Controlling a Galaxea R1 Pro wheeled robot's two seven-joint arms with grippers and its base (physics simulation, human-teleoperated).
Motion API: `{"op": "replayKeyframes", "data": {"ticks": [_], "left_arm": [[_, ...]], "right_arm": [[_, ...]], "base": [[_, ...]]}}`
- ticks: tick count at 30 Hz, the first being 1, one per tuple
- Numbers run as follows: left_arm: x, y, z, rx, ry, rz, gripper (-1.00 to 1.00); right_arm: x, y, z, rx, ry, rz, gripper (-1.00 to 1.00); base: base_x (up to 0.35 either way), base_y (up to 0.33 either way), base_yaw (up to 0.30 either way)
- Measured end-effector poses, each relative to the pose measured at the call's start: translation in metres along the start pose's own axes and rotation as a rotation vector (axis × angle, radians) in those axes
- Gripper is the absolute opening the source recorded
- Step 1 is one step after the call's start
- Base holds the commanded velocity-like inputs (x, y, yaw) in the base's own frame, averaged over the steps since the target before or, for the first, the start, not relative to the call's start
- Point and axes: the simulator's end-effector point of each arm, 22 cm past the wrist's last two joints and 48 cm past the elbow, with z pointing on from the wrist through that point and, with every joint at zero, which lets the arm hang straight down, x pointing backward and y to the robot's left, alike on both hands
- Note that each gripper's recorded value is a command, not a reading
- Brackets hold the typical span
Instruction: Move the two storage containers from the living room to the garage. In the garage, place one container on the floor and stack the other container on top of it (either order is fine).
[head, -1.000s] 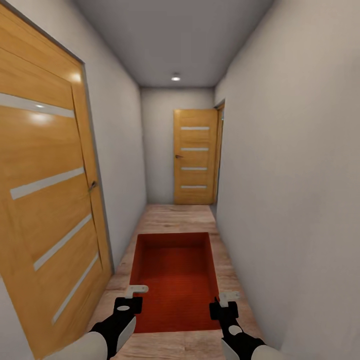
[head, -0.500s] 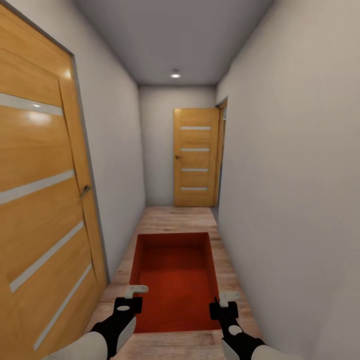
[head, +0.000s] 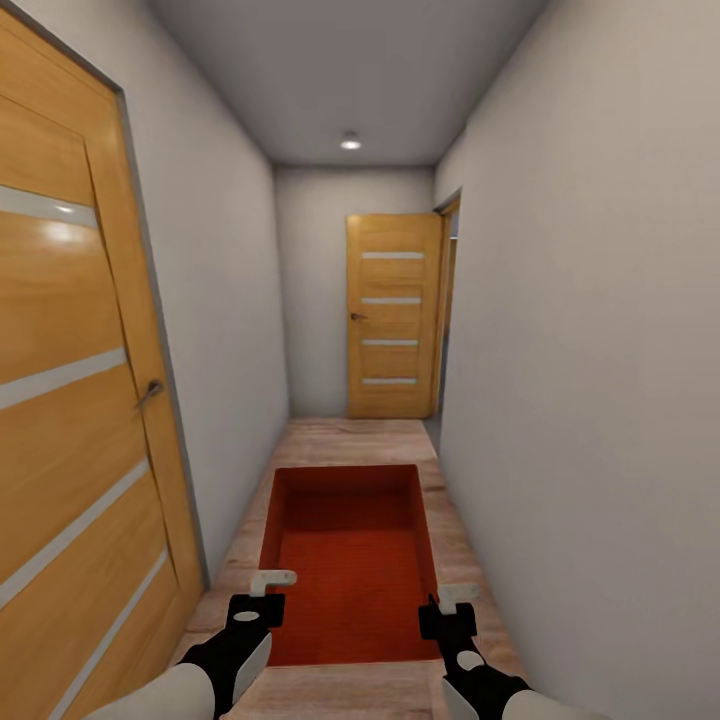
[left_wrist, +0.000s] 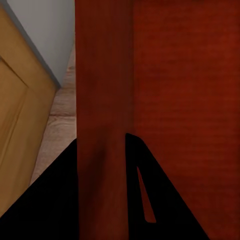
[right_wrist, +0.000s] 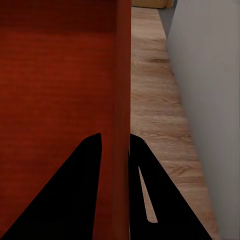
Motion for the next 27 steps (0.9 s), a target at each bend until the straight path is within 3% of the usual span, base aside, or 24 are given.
{"op": "replayKeyframes", "data": {"ticks": [27], "left_arm": [[0.0005,-0.0006,-0.0002,-0.001,0.001,-0.001,-1.0]], "right_arm": [[0.0,-0.0006,0.0002,0.0,0.0,-0.003,-1.0]], "base": [[0.321,0.018,0.0]]}}
